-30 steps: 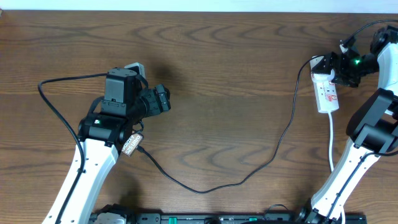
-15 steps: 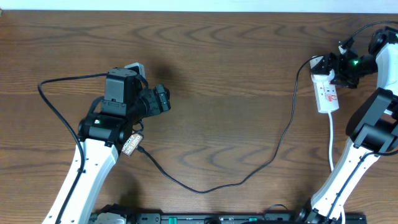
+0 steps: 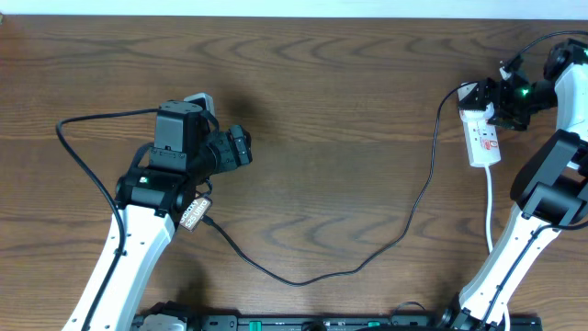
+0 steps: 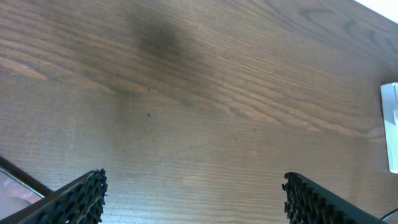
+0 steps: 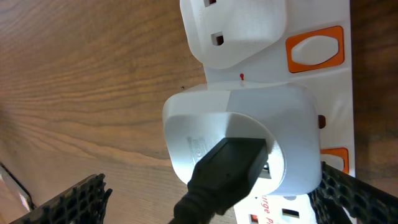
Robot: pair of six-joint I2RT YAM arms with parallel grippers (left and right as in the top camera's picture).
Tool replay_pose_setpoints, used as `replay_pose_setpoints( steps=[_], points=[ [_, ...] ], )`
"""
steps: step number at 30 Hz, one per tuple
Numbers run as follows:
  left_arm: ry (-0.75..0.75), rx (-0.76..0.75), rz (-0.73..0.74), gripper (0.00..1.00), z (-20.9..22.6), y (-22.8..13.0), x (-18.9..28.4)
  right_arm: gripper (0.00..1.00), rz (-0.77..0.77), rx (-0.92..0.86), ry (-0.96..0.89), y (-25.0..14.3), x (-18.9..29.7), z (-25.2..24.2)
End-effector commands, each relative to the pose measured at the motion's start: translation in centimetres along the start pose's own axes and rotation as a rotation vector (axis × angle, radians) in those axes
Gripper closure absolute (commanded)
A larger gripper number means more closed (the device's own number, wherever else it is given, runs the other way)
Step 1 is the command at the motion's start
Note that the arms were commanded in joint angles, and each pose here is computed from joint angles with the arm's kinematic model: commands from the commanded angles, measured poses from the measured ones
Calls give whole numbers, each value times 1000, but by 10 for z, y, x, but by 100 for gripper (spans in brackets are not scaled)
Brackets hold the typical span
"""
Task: Plug charger to phone and switch on socket
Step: 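Press the orange switch beside the plugged white adapter with the right gripper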
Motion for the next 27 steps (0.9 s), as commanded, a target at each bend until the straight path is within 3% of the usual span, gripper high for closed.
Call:
replay_pose_setpoints(
  steps=[1,27],
  points=[
    [7,-6,-10,11,-3,4,4,1,76,-5,82,-2,-36,14],
    [3,-7,-18,11,-3,5,4,5,117,-32,30,-9,-34,9]
  ],
)
Point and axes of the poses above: each gripper's point midway between its finger pads, its own x axis back along the fingers, its own z axis along the line the jaws close on, y = z × x, the point moved 10 cm from there along x, back along the fingers
